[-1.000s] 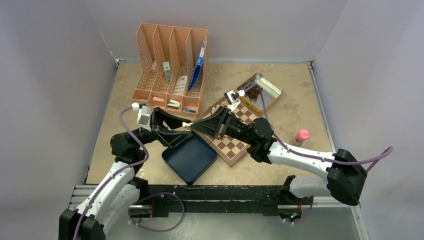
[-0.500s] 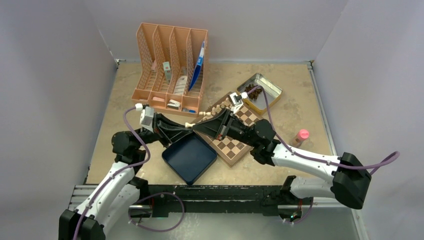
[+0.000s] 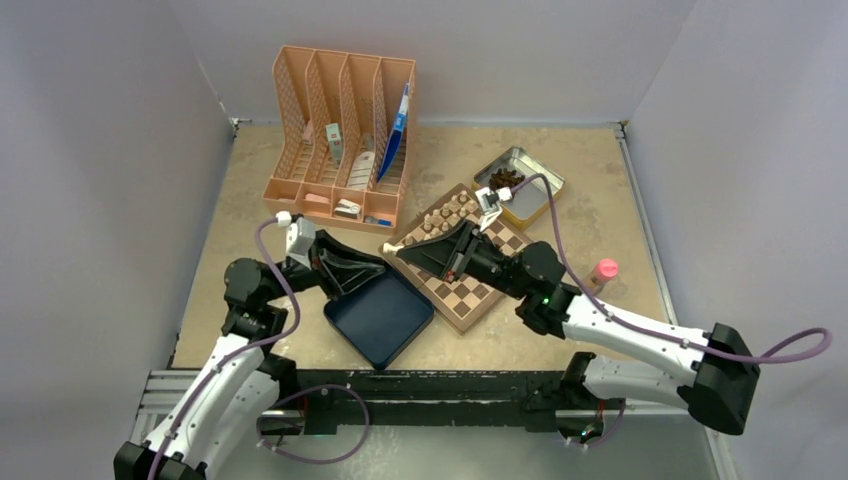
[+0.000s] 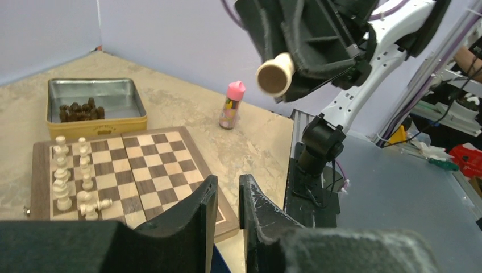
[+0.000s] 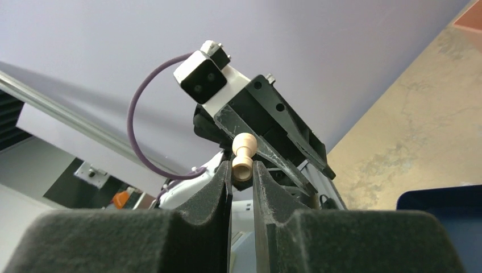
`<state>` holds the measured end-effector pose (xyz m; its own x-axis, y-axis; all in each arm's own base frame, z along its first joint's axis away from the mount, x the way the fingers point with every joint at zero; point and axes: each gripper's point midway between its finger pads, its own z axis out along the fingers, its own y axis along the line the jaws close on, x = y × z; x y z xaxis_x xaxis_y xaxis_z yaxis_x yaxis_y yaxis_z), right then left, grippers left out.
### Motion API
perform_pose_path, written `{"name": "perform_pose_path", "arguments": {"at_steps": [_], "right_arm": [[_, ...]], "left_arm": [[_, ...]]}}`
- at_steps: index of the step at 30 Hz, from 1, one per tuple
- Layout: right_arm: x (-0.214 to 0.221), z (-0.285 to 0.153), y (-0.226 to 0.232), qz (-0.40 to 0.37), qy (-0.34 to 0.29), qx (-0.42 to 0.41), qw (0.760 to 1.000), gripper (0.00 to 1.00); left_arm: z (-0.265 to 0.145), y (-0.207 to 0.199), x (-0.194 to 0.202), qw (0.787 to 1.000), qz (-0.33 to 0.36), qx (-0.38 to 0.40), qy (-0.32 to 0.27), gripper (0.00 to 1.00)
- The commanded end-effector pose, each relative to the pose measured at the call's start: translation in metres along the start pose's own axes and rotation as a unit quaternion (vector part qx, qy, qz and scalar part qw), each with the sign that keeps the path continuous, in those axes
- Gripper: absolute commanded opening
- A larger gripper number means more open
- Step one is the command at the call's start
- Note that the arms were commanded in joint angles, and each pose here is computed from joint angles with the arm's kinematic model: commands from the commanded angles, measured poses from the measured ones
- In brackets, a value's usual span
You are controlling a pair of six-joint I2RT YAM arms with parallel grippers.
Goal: Set up the chess pieces on the board
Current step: Place the chess piece on the chessboard.
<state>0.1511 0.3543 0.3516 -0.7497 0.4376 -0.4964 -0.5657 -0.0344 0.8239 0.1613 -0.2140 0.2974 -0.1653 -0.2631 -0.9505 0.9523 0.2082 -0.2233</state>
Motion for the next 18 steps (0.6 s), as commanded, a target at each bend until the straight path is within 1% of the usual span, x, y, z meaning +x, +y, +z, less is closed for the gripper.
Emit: {"name": "perform_pose_path", "arguments": {"at_steps": [1, 5, 8, 13, 17, 18], "right_arm": [[-0.017, -0.005, -0.001, -0.049, -0.037, 0.033, 0.998, 0.12], [-0.02, -0.004, -0.022, -0.1, -0.025, 0.093, 0.99, 0.13], [-0.022, -0.002, -0.051, -0.144, -0.004, 0.167, 0.975, 0.13], [-0.032, -0.009, -0.097, -0.213, 0.021, 0.284, 0.935, 0.13], [-0.034, -0.012, -0.13, -0.255, 0.067, 0.364, 0.893, 0.14], [-0.03, -0.017, -0.144, -0.263, 0.089, 0.393, 0.876, 0.14]], "left_arm": [[-0.002, 0.011, -0.008, 0.999, 0.016, -0.049, 0.008, 0.22], [-0.005, 0.018, -0.01, 0.996, 0.024, -0.081, 0.026, 0.29], [-0.008, 0.023, -0.013, 0.993, 0.041, -0.105, 0.042, 0.35], [-0.015, 0.024, -0.012, 0.988, 0.061, -0.121, 0.073, 0.51], [-0.021, 0.027, -0.005, 0.984, 0.073, -0.133, 0.089, 0.54], [-0.021, 0.027, -0.004, 0.984, 0.077, -0.132, 0.09, 0.54]]}}
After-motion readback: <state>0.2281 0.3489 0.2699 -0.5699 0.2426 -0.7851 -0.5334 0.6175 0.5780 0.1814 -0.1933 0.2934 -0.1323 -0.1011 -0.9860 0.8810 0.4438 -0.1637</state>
